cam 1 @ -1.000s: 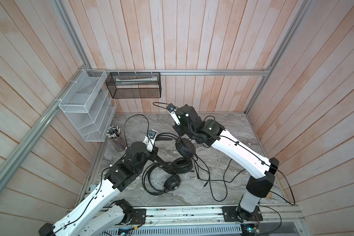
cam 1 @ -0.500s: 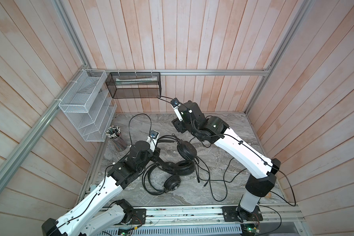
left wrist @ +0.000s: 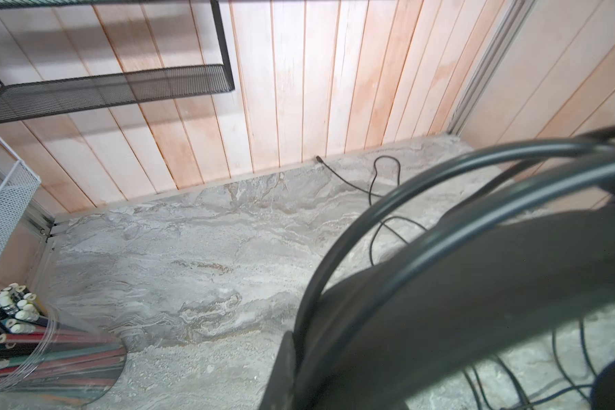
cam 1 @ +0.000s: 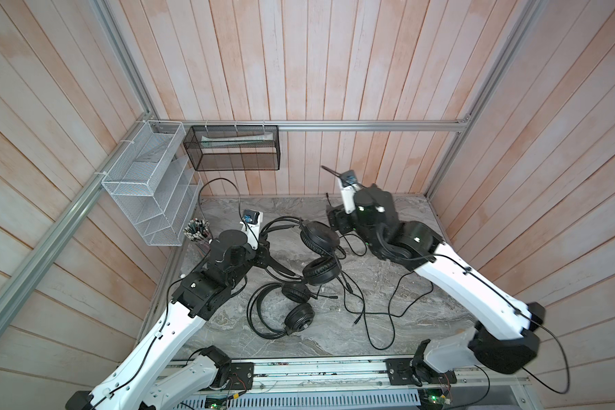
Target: Wrap the headphones
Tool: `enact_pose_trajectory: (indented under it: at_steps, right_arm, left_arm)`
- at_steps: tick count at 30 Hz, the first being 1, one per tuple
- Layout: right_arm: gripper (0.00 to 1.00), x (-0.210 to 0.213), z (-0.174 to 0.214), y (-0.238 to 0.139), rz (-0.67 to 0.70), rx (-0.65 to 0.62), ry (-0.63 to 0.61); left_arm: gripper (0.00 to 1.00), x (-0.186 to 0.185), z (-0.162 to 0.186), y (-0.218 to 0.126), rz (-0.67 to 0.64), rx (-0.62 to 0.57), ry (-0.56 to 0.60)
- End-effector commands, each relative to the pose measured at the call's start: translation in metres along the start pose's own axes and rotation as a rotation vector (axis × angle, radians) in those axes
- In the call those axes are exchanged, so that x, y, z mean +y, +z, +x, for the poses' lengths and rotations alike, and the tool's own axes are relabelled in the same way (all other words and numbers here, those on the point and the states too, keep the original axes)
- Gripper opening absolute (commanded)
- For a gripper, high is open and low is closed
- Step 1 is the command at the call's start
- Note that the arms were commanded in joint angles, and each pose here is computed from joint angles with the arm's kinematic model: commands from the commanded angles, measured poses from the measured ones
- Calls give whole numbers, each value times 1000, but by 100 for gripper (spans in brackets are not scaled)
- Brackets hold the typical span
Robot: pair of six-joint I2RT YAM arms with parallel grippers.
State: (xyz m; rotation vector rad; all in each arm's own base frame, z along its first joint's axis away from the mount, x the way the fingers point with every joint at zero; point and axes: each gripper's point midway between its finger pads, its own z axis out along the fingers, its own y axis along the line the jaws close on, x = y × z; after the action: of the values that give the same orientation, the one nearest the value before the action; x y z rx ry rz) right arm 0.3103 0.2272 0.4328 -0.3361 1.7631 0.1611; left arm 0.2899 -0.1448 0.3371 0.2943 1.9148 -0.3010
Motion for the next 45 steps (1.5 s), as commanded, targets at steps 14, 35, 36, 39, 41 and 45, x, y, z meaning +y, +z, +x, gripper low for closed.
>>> enact_pose_trajectory:
  at_steps: [14, 35, 36, 39, 41, 45]
  right_arm:
    - [100, 18, 106, -40, -388, -377, 313]
    - [62, 110, 171, 94, -737, -174, 154]
    - [61, 115, 174, 98, -758, -157, 156]
    - [56, 119, 187, 111, -753, -132, 170]
    - [49, 120, 197, 120, -741, -113, 167]
    - [26, 129, 213, 137, -755, -53, 157]
  left_arm:
    - [0, -6, -105, -50, 65, -94, -295]
    - [0, -16, -124, -48, 113, -53, -356]
    - [0, -16, -124, -48, 112, -50, -357]
    - [0, -16, -123, -46, 113, -49, -362]
    - [0, -17, -123, -44, 115, -45, -365]
    - [0, -16, -122, -38, 112, -36, -374]
